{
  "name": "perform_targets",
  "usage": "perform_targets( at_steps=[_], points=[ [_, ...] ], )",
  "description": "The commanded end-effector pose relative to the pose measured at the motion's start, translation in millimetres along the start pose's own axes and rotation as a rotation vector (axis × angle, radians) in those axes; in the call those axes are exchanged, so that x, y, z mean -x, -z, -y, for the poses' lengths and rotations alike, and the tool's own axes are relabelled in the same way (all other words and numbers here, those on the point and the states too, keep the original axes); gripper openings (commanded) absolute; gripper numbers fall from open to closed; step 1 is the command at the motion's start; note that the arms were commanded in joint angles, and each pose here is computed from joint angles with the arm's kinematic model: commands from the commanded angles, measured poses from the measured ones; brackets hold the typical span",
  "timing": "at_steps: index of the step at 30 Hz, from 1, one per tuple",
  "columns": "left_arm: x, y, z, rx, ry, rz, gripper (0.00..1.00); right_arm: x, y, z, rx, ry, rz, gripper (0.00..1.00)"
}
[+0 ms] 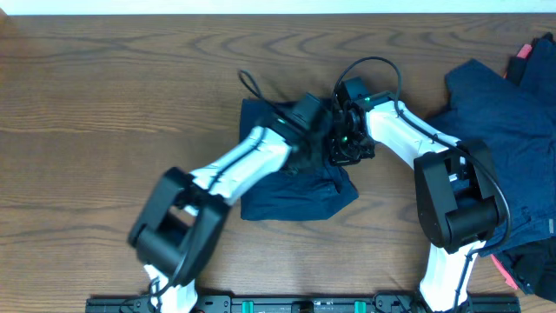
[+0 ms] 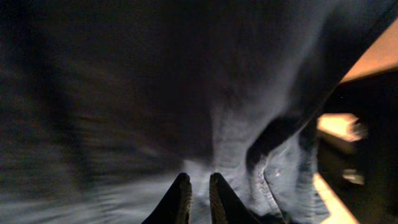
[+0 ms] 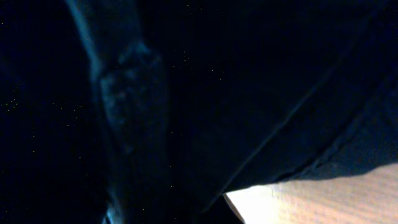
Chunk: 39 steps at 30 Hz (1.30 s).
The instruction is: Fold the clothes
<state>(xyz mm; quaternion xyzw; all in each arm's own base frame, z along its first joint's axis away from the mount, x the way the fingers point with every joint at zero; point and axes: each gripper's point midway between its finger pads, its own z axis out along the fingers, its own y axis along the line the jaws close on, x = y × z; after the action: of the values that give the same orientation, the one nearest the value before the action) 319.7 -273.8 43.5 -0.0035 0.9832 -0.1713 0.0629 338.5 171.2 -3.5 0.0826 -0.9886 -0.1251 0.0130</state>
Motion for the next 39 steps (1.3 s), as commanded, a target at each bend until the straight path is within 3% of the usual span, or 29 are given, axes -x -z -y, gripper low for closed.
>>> perform_targets(
  at_steps=[1,4,8,10,14,19,22,29,39],
  points=[
    [39,44,-19,-0.028,0.037,0.121,0.17,14,-7,3,0.011,-0.005,0.051,0.02],
    [63,62,-46,-0.029,0.113,0.180,0.33,47,-2,-4,0.046,0.074,0.185,0.03],
    [87,75,-88,-0.011,0.224,0.227,0.36,79,13,-15,0.066,0.158,0.311,0.06],
    [96,81,-109,-0.003,0.272,0.245,0.38,86,24,-7,0.019,0.115,0.328,0.01],
    [109,92,-139,0.004,0.344,0.283,0.50,99,63,0,-0.008,0.004,0.395,0.03],
    [138,108,-160,-0.017,0.373,0.393,0.61,99,118,-51,0.176,0.153,0.467,0.07],
    [156,118,-165,-0.025,0.350,0.472,0.62,81,123,-68,0.218,0.204,0.429,0.06],
    [180,130,-179,0.059,0.315,0.604,0.62,29,77,-74,0.165,0.233,0.186,0.05],
    [168,86,-192,0.100,0.316,0.490,0.62,-8,9,-63,0.059,0.222,-0.057,0.01]
  ],
)
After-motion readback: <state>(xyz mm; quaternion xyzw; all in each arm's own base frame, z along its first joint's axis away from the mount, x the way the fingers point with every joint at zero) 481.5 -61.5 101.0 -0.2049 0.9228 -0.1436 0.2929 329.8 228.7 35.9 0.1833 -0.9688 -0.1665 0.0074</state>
